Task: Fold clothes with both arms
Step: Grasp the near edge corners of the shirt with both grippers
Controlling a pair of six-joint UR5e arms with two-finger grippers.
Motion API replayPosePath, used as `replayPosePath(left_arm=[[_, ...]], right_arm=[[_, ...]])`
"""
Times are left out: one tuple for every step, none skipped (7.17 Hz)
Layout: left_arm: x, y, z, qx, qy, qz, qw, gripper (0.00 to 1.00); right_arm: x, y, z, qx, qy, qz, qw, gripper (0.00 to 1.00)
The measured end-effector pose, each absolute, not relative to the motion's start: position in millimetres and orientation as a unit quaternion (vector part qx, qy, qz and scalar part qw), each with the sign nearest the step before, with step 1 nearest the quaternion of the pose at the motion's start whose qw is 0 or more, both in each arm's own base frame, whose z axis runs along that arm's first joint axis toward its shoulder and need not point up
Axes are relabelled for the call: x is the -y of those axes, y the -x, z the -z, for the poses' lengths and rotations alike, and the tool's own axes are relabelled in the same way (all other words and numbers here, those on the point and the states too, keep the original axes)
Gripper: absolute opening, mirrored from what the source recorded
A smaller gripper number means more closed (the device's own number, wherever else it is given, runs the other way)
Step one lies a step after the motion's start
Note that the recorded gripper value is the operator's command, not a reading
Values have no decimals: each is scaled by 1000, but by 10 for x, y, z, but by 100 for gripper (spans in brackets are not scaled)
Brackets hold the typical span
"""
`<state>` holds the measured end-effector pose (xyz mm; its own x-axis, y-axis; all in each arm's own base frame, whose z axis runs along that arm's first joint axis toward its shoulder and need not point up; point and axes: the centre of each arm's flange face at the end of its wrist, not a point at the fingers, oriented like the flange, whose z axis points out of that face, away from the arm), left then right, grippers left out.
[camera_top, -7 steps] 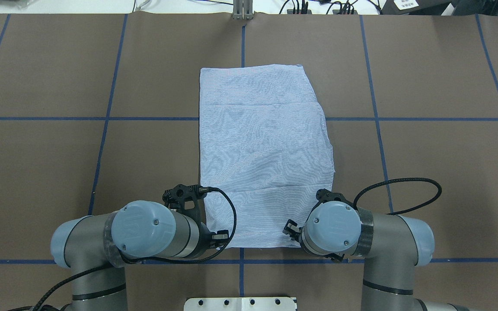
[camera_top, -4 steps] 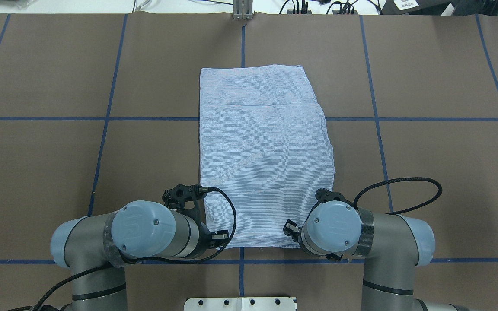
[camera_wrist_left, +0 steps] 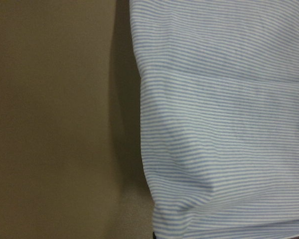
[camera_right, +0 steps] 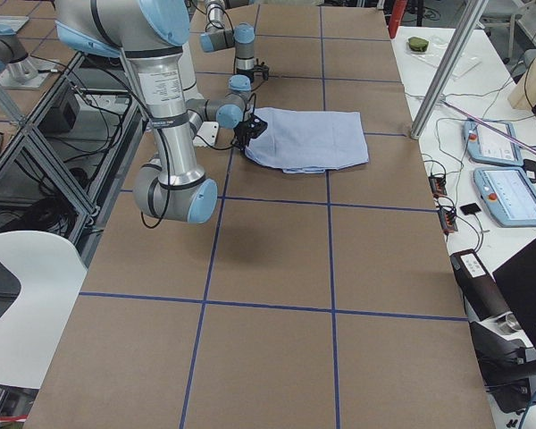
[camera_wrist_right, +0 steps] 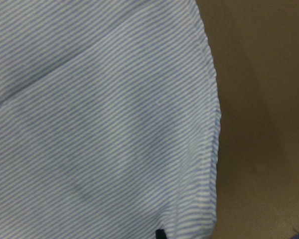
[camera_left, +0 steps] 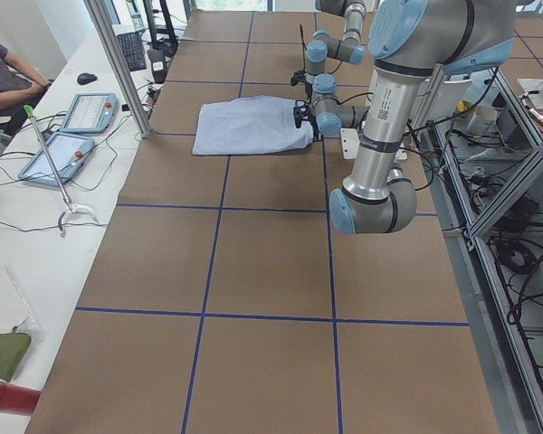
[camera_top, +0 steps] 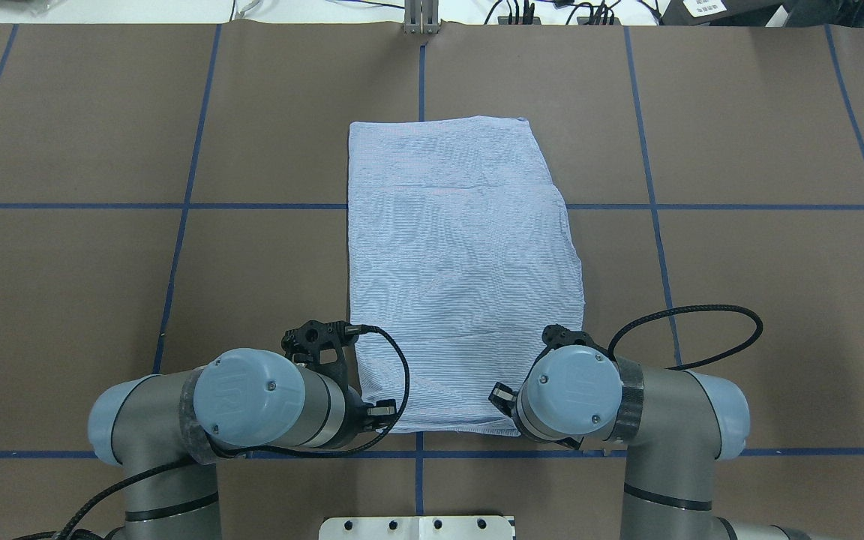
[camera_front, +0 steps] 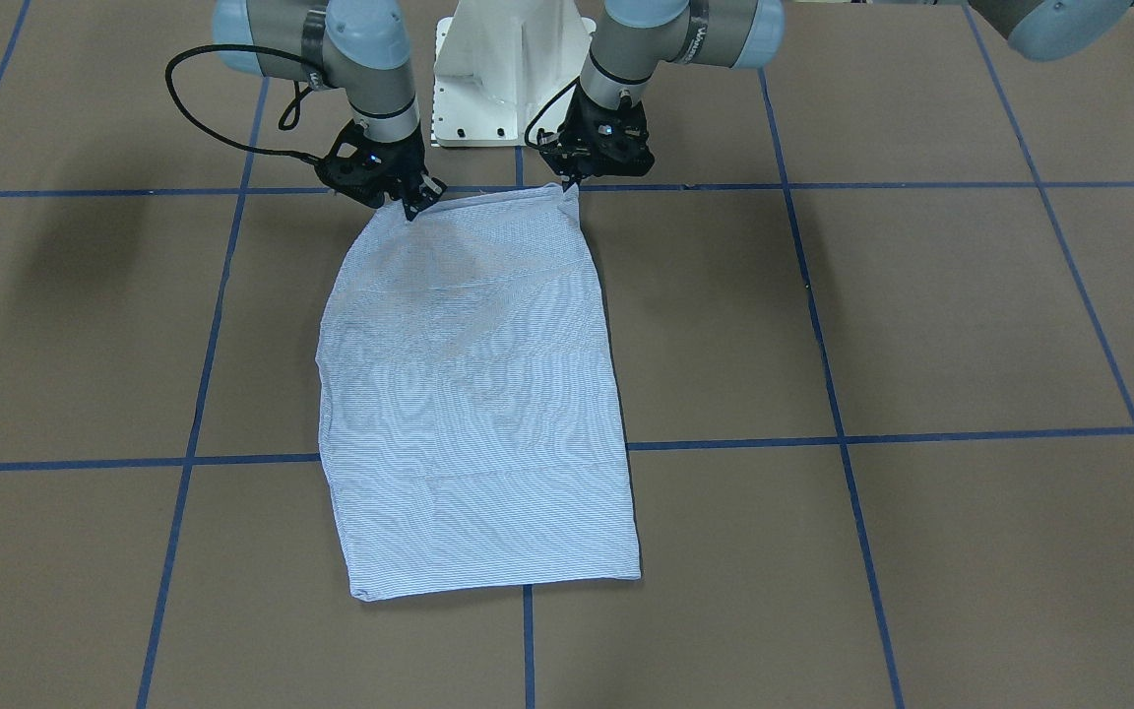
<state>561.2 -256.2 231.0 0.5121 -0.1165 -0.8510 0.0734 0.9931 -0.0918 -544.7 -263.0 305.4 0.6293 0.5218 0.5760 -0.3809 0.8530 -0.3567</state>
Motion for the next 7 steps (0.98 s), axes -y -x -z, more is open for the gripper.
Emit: replayPosePath(left_arm=[[2561,-5606,-2301,-492,22,54,869,0],[2556,-5592,-2280,-494,22,54,868,0],[2552,-5559,-2247,-497,21,53,866,0],[2538,-5487,-2191,-501,20,53,864,0],[2501,-5357,-2108,-500,20,52,864,0],[2438,-5167,-1993,-496,22,52,867,0],[2377,-4982,-1889,-487,27,51,872,0]], right_arm=[[2653,5431,-3022,352,100,-254,895,0],[2668,5415,-2981,356,99,-255,893,0],[2668,5397,-2945,361,100,-254,892,0],[2659,5360,-2897,367,101,-251,890,0],[2640,5305,-2846,374,105,-248,888,0],[2612,5232,-2766,383,111,-243,884,0],[2560,5119,-2638,397,125,-233,879,0]])
